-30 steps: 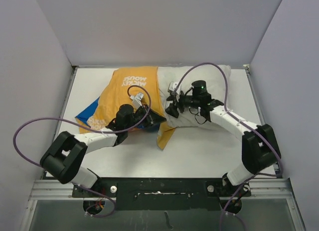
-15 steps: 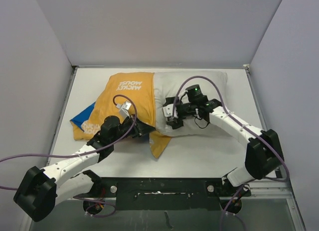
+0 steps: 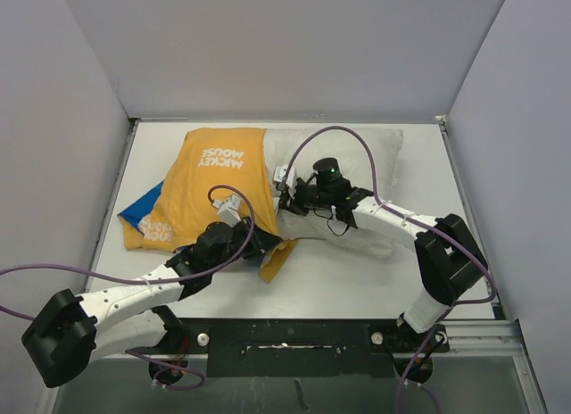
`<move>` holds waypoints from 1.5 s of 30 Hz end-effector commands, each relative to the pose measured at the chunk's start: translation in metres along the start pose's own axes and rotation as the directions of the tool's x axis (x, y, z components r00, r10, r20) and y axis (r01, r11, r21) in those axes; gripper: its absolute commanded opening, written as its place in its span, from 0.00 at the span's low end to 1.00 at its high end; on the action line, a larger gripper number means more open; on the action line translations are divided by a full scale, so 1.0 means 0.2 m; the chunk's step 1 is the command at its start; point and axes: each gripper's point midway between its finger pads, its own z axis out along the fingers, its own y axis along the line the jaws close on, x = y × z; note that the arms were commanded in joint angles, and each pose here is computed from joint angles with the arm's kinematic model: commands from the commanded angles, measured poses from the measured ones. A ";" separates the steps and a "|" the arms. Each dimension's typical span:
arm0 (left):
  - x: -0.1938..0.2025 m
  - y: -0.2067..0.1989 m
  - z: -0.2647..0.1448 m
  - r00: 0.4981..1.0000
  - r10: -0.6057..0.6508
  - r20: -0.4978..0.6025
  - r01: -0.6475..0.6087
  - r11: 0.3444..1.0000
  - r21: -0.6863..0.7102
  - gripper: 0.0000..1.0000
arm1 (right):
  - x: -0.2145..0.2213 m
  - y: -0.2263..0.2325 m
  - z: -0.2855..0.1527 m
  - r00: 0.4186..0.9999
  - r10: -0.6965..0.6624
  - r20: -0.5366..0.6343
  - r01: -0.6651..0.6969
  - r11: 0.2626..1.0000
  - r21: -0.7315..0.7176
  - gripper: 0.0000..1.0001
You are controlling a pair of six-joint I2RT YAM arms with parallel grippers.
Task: Put the pillow into the pillowcase
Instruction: Stuff the pillow into the pillowcase.
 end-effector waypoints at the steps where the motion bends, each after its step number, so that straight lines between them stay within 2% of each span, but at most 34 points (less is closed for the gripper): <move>1: -0.03 -0.08 0.02 0.998 0.035 0.056 -0.037 0.999 0.036 0.05 | 0.02 -0.01 0.07 0.967 0.252 0.035 -0.254 0.965 0.071 0.00; 2: -0.06 -0.08 0.02 0.996 0.047 0.078 -0.049 0.998 0.029 0.00 | 0.00 -0.02 0.06 0.960 0.274 0.052 -0.278 0.958 0.076 0.00; 4: -0.11 -0.17 0.04 0.993 0.062 0.104 -0.070 0.994 0.079 0.00 | -0.07 -0.05 0.04 0.939 0.326 0.105 -0.336 0.938 0.091 0.00; 7: -0.21 -0.50 0.06 0.990 0.109 0.084 -0.127 0.963 0.239 0.00 | -0.27 -0.16 0.00 0.894 0.394 0.213 -0.422 0.900 0.106 0.00; 9: -0.28 -0.76 0.07 0.990 0.128 0.062 -0.141 0.919 0.369 0.00 | -0.40 -0.23 -0.04 0.840 0.476 0.261 -0.511 0.855 0.084 0.00; 11: -0.34 -0.92 0.10 0.991 0.133 0.028 -0.131 0.884 0.448 0.00 | -0.41 -0.29 -0.08 0.791 0.535 0.297 -0.581 0.809 0.092 0.00; 14: -0.38 -0.95 0.19 0.993 0.120 -0.022 -0.095 0.873 0.479 0.00 | -0.16 -0.33 -0.12 0.749 0.576 0.327 -0.651 0.732 0.202 0.00; 17: -0.37 -0.73 0.32 0.994 0.076 -0.082 -0.034 0.903 0.427 0.00 | 0.15 -0.25 -0.08 0.715 0.651 0.254 -0.697 0.689 0.198 0.00; 20: -0.30 -0.46 0.39 0.990 0.035 -0.135 0.014 0.939 0.343 0.00 | 0.23 -0.08 -0.04 0.769 0.619 0.162 -0.634 0.771 0.059 0.00; 22: -0.23 -0.29 0.38 0.987 0.008 -0.158 0.036 0.961 0.273 0.00 | 0.11 0.09 -0.07 0.852 0.508 0.131 -0.493 0.861 -0.127 0.05; 24: -0.16 -0.16 0.34 0.985 0.009 -0.173 0.025 0.981 0.194 0.07 | 0.01 0.19 -0.14 0.933 0.340 0.115 -0.310 0.925 -0.219 0.17; 26: -0.12 -0.07 0.27 0.984 0.029 -0.174 -0.007 0.992 0.125 0.17 | -0.07 0.21 -0.26 0.981 0.159 0.110 -0.131 0.965 -0.227 0.38; 31: -0.11 -0.04 0.02 0.990 0.069 -0.125 -0.064 0.997 0.047 0.56 | -0.23 0.15 -0.63 0.986 -0.131 0.104 0.155 0.954 -0.258 0.84; 32: -0.11 -0.04 -0.03 0.991 0.072 -0.116 -0.068 0.997 0.039 0.61 | -0.26 0.13 -0.69 0.980 -0.168 0.104 0.190 0.947 -0.259 0.88; 34: -0.12 -0.06 -0.13 0.992 0.078 -0.098 -0.076 0.997 0.026 0.68 | -0.35 0.01 -0.78 0.975 -0.198 0.098 0.215 0.953 -0.214 0.94; 36: -0.13 -0.09 -0.22 0.993 0.077 -0.085 -0.075 0.997 0.026 0.70 | -0.43 -0.20 -0.84 0.978 -0.189 0.088 0.198 0.975 -0.098 1.00; 38: -0.13 -0.11 -0.30 0.993 0.079 -0.089 -0.077 0.997 0.020 0.70 | -0.41 -0.46 -0.86 0.991 -0.131 0.035 0.129 0.990 0.047 0.98; 41: -0.14 -0.16 -0.42 0.985 0.134 -0.112 -0.135 0.991 -0.005 0.53 | -0.28 -0.75 -0.79 0.999 -0.038 -0.021 0.040 0.992 0.116 0.98; 45: -0.35 -0.34 -0.49 0.951 0.305 -0.055 -0.307 0.951 -0.030 0.48 | -0.09 -0.85 -0.65 0.995 0.071 -0.073 -0.066 0.996 0.064 0.98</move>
